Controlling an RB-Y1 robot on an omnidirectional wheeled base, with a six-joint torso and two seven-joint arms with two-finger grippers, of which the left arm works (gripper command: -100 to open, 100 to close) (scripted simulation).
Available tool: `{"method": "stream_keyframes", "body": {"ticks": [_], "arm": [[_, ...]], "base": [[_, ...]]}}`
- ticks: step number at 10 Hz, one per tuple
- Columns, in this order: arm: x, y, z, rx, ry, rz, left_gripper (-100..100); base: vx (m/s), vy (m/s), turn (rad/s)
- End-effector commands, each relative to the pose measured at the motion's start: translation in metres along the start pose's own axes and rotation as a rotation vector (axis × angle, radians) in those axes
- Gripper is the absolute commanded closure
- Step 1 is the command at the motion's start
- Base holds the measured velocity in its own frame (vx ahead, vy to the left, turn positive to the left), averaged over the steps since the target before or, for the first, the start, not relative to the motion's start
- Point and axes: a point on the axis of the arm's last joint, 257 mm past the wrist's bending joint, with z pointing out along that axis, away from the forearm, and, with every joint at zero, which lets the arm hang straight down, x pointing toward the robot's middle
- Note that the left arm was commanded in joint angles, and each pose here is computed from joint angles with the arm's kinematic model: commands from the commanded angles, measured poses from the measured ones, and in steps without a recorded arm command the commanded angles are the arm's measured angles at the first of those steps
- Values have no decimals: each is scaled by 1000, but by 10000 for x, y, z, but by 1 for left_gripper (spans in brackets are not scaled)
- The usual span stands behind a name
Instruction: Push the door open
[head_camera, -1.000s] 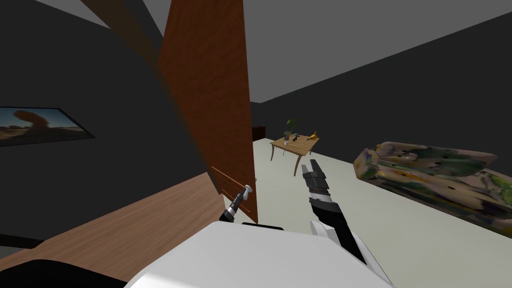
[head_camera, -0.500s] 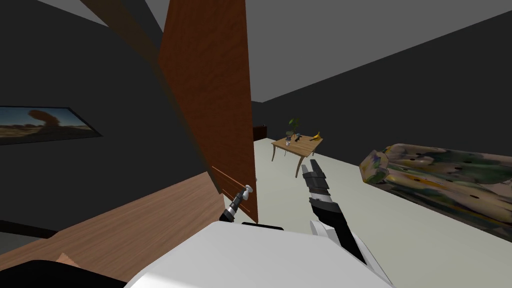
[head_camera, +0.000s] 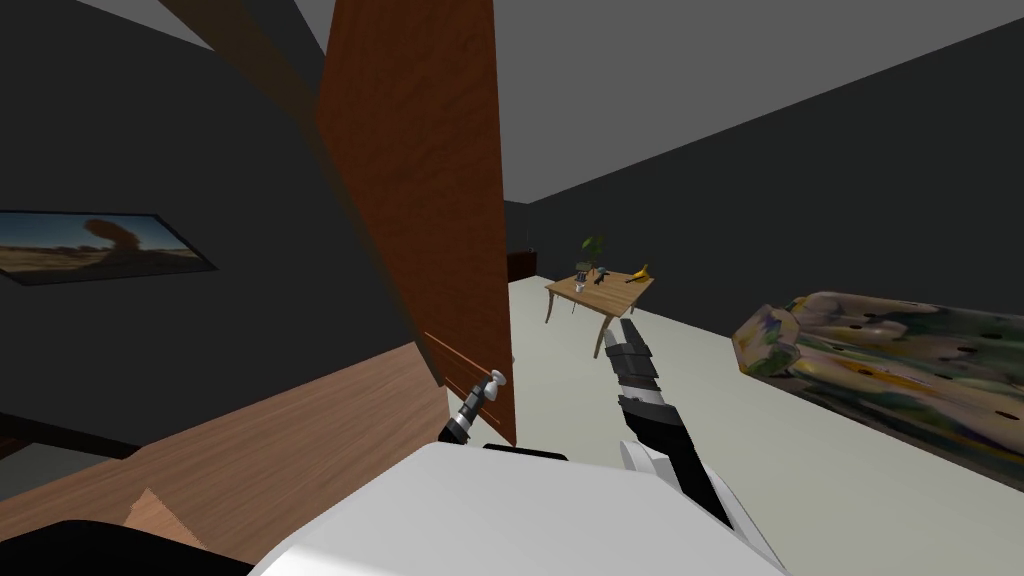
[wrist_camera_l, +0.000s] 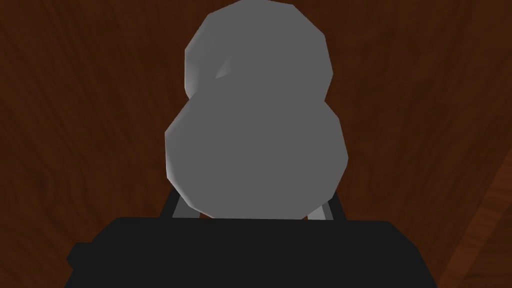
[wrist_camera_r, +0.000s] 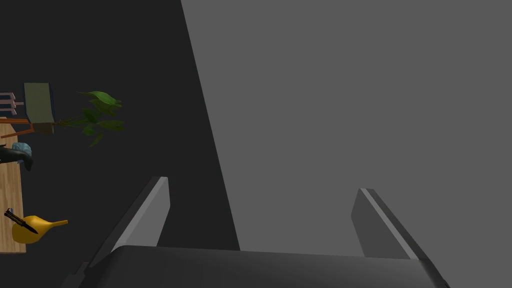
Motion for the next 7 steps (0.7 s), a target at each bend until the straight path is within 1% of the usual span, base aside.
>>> {"method": "stream_keyframes", "body": {"ticks": [1,2,3,4,5,6,7], "arm": [[-1,-39,31,10,0,-31,100],[-1,-39,35,10,0,-76,100],[-1,-40,39,10,0,-106,100],[-1,-40,39,10,0,-123,100],[0,-40,43,10,0,-163,100],[0,-40,43,10,0,-169,100],[0,-40,47,10,1,-212,100]], "base": [[33,-31,32],[47,-23,56],[65,-41,92],[40,-40,43],[43,-49,54],[37,-35,33],[39,-32,57]]}}
